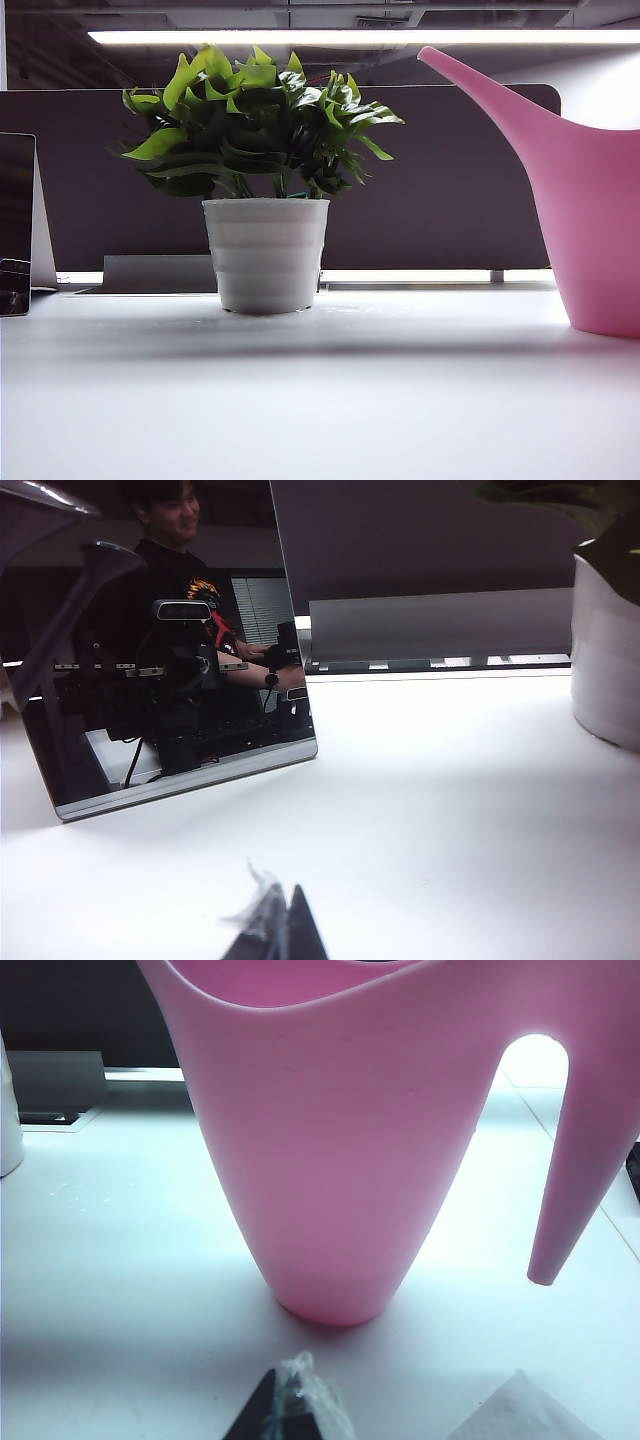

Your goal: Pick up the watering can from the table, water the potted plant, and put the can back.

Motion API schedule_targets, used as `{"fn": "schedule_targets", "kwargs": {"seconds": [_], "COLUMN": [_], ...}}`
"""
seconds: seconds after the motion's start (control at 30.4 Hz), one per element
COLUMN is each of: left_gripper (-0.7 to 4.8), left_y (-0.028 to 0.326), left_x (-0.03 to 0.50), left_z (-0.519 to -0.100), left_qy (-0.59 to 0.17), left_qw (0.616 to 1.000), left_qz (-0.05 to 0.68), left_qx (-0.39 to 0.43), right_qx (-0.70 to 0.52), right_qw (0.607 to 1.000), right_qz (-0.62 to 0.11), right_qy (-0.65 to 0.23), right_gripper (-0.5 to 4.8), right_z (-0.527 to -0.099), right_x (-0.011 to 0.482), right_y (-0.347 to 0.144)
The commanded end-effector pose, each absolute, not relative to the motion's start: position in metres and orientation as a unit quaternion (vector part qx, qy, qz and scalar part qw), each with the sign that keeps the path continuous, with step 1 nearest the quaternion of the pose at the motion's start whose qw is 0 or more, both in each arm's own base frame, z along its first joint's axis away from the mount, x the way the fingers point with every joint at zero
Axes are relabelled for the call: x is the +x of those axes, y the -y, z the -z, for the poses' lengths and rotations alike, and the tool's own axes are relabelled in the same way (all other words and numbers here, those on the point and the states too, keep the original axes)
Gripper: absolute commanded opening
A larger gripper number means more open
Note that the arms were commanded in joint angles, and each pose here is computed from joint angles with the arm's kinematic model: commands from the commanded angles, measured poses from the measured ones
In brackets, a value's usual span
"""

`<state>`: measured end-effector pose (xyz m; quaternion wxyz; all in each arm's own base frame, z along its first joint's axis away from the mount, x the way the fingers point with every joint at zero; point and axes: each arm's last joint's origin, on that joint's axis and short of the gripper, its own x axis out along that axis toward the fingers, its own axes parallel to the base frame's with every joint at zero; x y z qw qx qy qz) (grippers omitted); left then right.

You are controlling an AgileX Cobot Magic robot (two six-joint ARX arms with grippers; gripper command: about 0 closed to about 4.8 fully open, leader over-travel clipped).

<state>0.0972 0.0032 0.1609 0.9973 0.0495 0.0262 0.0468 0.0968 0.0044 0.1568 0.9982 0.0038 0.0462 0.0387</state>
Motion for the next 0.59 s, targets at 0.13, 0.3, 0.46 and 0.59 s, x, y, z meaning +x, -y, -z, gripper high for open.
{"fn": "schedule_targets", "kwargs": {"seconds": [0.13,0.3,0.46,0.59], "left_gripper": [-0.05,-0.05,-0.05,-0.05], "left_y": [-0.003,-0.003,-0.003,-0.003], "left_x": [0.097,0.097,0.097,0.097], "left_z": [-0.162,-0.162,-0.162,-0.162], "left_qy": [-0.022,-0.022,-0.022,-0.022], "left_qw": [0.997,0.997,0.997,0.997], "left_qz": [-0.048,-0.048,-0.048,-0.048], "left_qx": [0.049,0.049,0.049,0.049], "right_qx": [0.005,0.005,0.001,0.001], "right_qw": [0.999,0.999,0.999,0.999], "right_qz": [-0.04,-0.04,-0.04,-0.04], "right_qy": [-0.036,-0.012,0.012,0.013], "right_gripper": [-0.01,-0.01,-0.01,-0.01], "right_z": [-0.158,-0.163,-0.168,-0.168], "right_x": [0.097,0.097,0.097,0.097], "right_y": [-0.005,-0.005,-0.005,-0.005]}}
